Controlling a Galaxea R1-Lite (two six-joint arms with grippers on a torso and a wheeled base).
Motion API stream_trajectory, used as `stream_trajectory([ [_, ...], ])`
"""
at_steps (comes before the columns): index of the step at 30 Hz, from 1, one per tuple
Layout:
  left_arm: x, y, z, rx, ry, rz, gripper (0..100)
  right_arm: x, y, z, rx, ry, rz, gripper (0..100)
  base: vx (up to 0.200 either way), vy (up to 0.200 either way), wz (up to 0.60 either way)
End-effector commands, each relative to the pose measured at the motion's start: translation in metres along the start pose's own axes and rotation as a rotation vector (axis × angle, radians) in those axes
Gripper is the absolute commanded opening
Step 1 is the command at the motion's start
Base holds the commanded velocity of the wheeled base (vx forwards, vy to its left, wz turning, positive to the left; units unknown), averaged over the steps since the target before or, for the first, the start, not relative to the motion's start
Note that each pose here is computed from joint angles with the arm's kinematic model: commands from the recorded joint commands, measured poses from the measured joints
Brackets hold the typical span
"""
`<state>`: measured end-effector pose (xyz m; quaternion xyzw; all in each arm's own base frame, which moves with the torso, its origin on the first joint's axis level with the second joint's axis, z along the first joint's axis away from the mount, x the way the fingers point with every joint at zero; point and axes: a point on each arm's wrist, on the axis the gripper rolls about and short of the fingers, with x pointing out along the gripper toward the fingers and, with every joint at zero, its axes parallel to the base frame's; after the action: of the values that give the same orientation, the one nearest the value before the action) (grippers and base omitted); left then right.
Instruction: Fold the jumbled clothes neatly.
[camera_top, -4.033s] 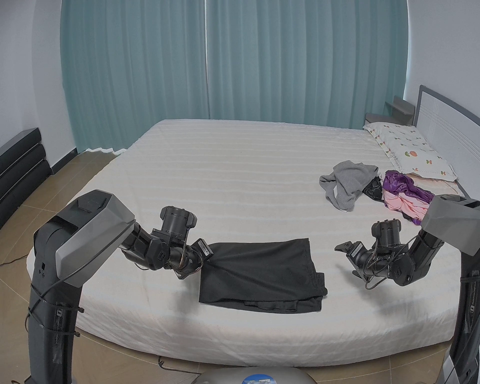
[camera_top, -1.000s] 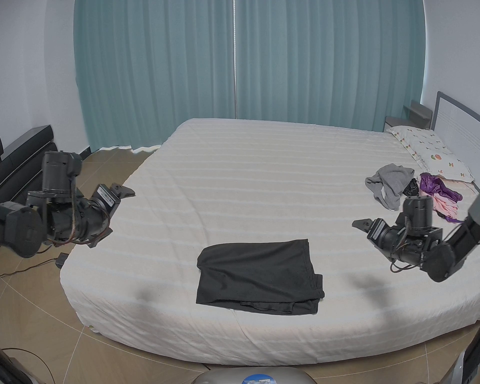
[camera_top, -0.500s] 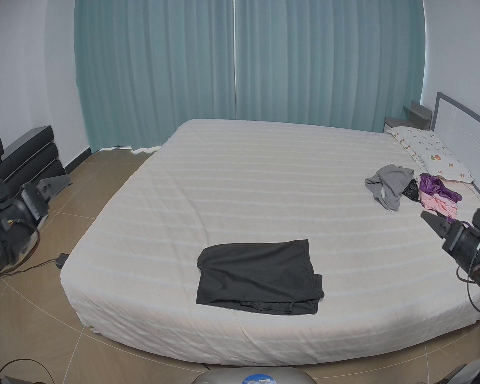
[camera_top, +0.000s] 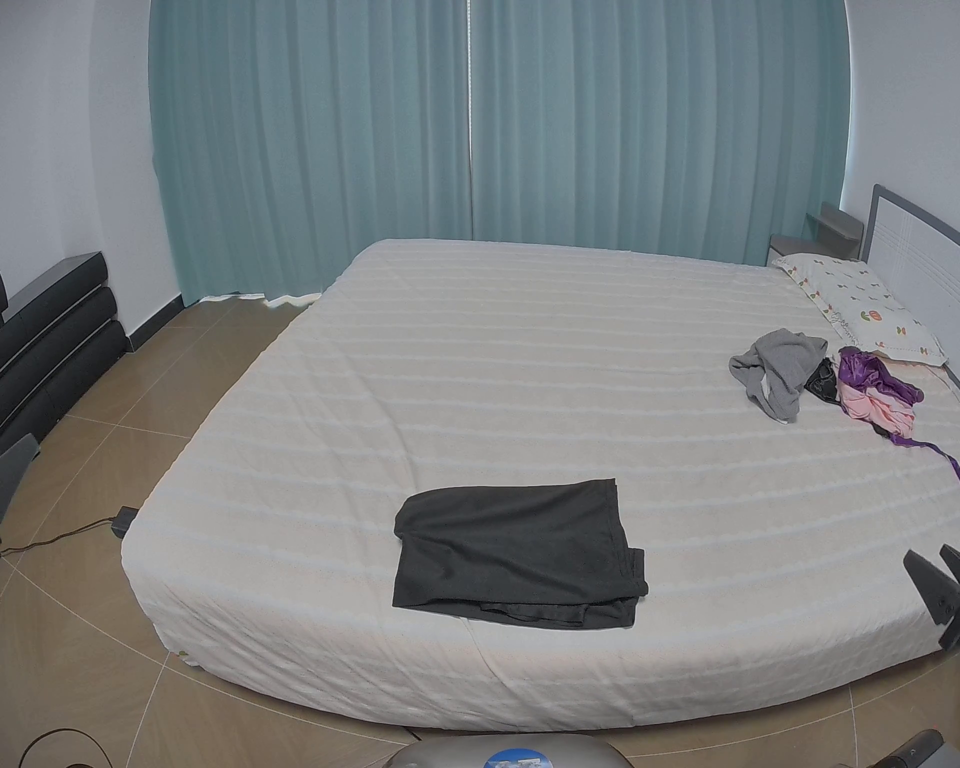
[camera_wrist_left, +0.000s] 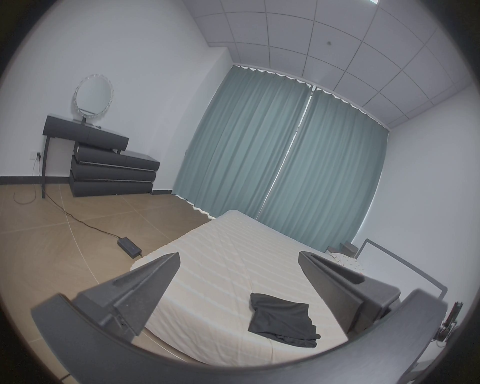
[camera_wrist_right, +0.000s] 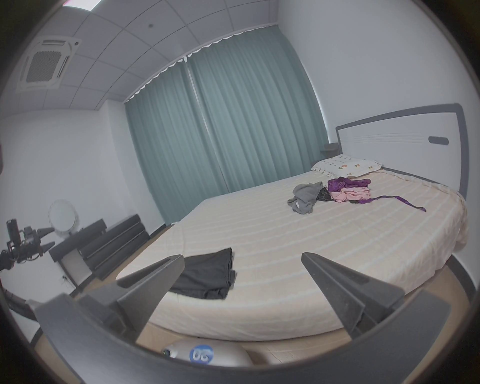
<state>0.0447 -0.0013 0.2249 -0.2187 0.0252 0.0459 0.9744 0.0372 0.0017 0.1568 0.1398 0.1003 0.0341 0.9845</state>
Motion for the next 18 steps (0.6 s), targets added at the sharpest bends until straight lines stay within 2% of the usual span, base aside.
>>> stream_trajectory([
  [1, -0.057, 0.02, -0.013, 0.069, -0.109, -0.012, 100, -0.095, 0.007, 0.001, -0.164, -0.209, 0.144, 100, 0.0, 0.0, 0.0],
  [2, -0.066, 0.023, -0.016, 0.087, -0.131, -0.006, 100, -0.104, 0.006, -0.001, -0.203, -0.215, 0.135, 100, 0.0, 0.0, 0.0],
  [7, -0.091, 0.031, -0.028, 0.113, -0.202, 0.021, 100, -0.116, 0.007, -0.014, -0.283, -0.255, 0.074, 100, 0.0, 0.0, 0.0],
  [11, -0.109, 0.036, -0.039, 0.207, -0.273, 0.043, 100, -0.118, 0.006, -0.022, -0.358, -0.264, 0.04, 100, 0.0, 0.0, 0.0],
  [15, -0.118, 0.039, -0.046, 0.266, -0.32, 0.037, 100, -0.117, 0.005, -0.023, -0.363, -0.261, 0.011, 100, 0.0, 0.0, 0.0],
  [18, -0.116, 0.041, -0.051, 0.289, -0.311, 0.037, 100, -0.115, 0.003, -0.024, -0.361, -0.262, -0.039, 100, 0.0, 0.0, 0.0],
])
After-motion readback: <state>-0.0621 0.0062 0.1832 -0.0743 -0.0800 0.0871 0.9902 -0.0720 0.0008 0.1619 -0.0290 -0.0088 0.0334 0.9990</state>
